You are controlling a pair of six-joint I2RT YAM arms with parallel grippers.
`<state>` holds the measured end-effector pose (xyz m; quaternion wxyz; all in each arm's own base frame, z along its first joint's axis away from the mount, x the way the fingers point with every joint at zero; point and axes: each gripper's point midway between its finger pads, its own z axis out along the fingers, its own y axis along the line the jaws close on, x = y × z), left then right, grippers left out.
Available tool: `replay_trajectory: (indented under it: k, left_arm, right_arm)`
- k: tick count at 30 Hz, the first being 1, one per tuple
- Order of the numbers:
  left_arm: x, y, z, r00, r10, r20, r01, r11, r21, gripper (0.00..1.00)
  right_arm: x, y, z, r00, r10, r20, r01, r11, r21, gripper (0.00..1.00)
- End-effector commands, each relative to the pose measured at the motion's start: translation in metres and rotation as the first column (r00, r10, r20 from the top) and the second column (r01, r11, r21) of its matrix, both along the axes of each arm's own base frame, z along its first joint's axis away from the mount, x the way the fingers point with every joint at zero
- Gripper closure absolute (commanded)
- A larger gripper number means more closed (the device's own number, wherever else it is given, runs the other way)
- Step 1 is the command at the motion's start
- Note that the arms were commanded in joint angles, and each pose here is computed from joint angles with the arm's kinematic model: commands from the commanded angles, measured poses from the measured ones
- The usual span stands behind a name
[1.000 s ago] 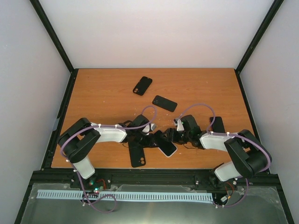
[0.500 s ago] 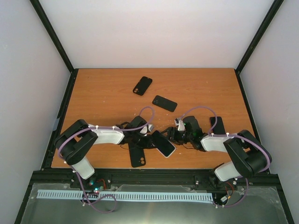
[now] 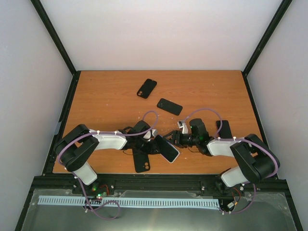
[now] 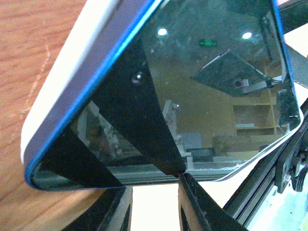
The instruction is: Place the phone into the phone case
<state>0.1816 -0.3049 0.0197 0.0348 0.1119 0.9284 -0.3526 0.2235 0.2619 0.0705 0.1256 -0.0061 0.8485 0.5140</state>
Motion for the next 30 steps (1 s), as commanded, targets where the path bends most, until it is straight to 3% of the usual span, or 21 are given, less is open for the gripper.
replay_trajectory:
  k: [1, 5, 8, 12, 15, 17, 21, 30]
  left_arm:
    - [0.009, 0.020, -0.023, 0.998, 0.040, 0.051, -0.045, 0.992, 0.121, 0.71]
    - [0.010, 0.020, -0.023, 0.998, 0.042, 0.051, -0.048, 0.991, 0.124, 0.72]
    - [0.010, 0.020, -0.022, 0.998, 0.047, 0.051, -0.053, 0.991, 0.124, 0.72]
    - [0.009, 0.021, -0.024, 0.998, 0.048, 0.047, -0.053, 0.990, 0.131, 0.72]
    - [0.010, 0.023, -0.024, 0.997, 0.052, 0.052, -0.059, 0.989, 0.139, 0.71]
    - [0.011, 0.024, -0.024, 0.997, 0.055, 0.054, -0.062, 0.988, 0.143, 0.71]
    - [0.012, 0.025, -0.024, 0.997, 0.057, 0.058, -0.065, 0.987, 0.146, 0.71]
    - [0.013, 0.026, -0.024, 0.996, 0.056, 0.063, -0.065, 0.986, 0.152, 0.71]
  right_arm:
    - [-0.033, 0.012, -0.001, 0.981, 0.185, -0.054, -0.184, 0.983, 0.027, 0.40]
    - [-0.030, 0.008, -0.012, 0.980, 0.198, -0.032, -0.200, 0.978, -0.057, 0.45]
    - [-0.028, 0.008, -0.017, 0.975, 0.220, -0.019, -0.220, 0.972, -0.087, 0.56]
    - [-0.028, 0.013, -0.016, 0.965, 0.260, -0.008, -0.260, 0.963, -0.071, 0.69]
    - [-0.029, 0.017, -0.014, 0.957, 0.289, -0.008, -0.289, 0.956, -0.045, 0.73]
    - [-0.030, 0.021, -0.008, 0.951, 0.310, 0.000, -0.310, 0.951, -0.010, 0.71]
    - [-0.033, 0.027, 0.003, 0.944, 0.330, 0.002, -0.329, 0.942, 0.057, 0.54]
    - [-0.036, 0.030, 0.009, 0.945, 0.322, -0.063, -0.312, 0.940, 0.137, 0.53]
